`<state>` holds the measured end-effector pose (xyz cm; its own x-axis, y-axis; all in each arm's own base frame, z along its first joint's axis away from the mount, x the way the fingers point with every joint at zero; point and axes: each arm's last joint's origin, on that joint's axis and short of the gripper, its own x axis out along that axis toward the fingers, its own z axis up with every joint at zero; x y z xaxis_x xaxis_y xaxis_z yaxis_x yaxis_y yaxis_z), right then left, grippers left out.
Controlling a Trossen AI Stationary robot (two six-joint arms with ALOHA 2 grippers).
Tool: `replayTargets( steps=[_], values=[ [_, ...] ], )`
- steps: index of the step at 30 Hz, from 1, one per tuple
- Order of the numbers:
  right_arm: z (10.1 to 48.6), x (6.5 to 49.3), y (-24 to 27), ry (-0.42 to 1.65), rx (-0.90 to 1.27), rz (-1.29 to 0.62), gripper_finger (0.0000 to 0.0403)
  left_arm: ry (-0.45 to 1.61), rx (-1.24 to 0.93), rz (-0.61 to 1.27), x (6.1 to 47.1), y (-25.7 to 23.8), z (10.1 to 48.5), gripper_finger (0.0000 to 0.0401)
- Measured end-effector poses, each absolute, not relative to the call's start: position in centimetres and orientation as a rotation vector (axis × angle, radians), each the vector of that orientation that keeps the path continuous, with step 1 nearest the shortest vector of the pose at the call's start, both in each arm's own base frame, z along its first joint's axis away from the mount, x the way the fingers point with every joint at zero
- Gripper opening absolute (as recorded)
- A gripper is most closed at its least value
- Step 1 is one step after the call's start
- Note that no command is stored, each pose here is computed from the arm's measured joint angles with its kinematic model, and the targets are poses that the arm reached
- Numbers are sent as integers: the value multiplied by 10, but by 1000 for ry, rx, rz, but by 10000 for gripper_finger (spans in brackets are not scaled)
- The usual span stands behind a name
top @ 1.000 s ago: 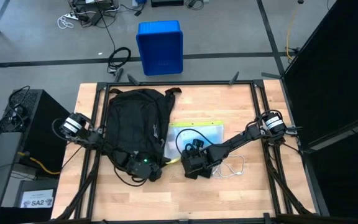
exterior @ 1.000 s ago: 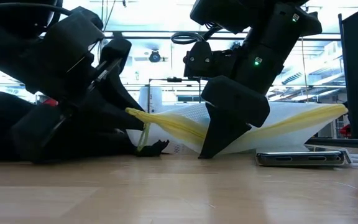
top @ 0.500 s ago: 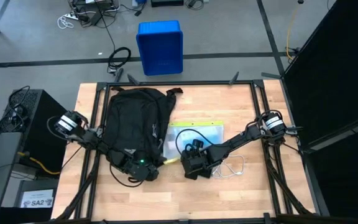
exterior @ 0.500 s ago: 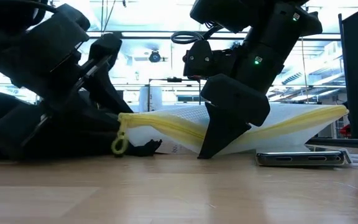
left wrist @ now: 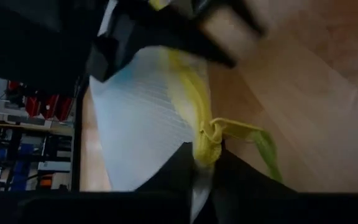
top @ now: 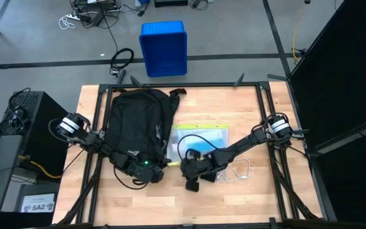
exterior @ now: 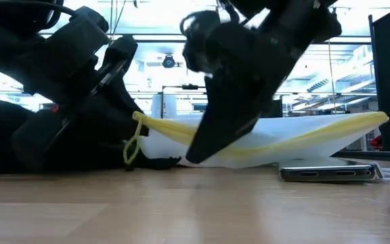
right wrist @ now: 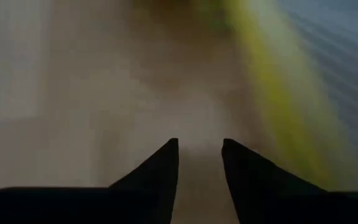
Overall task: Unpack backpack
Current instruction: Open the zip lock bag
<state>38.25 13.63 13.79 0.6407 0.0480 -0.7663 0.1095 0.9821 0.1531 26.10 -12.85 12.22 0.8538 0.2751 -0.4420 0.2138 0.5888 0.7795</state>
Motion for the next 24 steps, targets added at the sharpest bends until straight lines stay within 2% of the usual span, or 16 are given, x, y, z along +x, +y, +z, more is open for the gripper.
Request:
replayTargets(
  steps=[13, 20, 24],
  values=[
    [151, 395, 140, 625, 211, -165, 130, 485, 901, 67, 273, -136, 138, 2],
    [151, 398, 137, 606, 234, -173, 150, 490, 905, 65, 274, -136, 139, 1],
    [151, 399, 135, 598, 235, -186, 145, 491, 905, 67, 274, -136, 139, 1]
  ],
)
